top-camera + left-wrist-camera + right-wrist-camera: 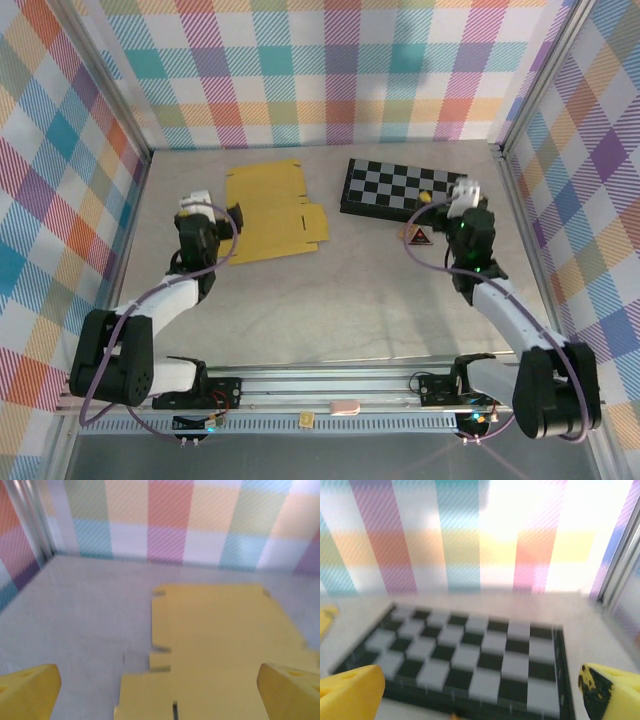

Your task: Fold the paper box

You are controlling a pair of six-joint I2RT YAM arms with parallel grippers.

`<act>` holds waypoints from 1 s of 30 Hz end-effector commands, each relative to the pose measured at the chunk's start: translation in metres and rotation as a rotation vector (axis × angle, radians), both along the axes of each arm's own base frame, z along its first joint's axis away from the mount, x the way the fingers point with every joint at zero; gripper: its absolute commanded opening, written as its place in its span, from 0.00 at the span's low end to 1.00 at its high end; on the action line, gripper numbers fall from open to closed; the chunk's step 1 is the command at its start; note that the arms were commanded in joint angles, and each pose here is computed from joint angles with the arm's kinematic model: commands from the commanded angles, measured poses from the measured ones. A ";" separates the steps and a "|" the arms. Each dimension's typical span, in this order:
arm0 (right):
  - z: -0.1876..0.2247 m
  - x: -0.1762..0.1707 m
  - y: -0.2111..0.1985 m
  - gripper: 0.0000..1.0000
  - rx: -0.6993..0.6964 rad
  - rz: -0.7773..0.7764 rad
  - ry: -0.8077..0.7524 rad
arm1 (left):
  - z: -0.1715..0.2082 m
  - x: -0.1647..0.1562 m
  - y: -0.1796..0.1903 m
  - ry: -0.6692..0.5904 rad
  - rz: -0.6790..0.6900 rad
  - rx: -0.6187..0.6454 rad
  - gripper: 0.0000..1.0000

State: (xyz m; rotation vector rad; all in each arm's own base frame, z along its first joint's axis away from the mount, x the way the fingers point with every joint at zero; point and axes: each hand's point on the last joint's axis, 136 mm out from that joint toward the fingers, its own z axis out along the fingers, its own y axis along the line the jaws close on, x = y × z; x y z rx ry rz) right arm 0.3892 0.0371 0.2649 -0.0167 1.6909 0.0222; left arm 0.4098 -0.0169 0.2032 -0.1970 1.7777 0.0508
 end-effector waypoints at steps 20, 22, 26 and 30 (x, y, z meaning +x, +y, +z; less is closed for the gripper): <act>0.000 -0.048 0.124 0.72 0.738 0.222 0.784 | -0.064 -0.075 -0.035 0.730 0.290 -1.127 0.71; -0.016 -0.051 0.139 0.70 0.739 0.256 0.855 | -0.063 -0.071 -0.023 0.741 0.307 -1.071 0.66; -0.040 -0.046 0.174 0.66 0.693 0.324 0.970 | -0.062 -0.033 -0.017 0.786 0.262 -0.994 0.57; -0.074 -0.041 0.203 0.62 0.702 0.327 1.074 | -0.082 -0.004 -0.016 0.860 0.263 -0.954 0.51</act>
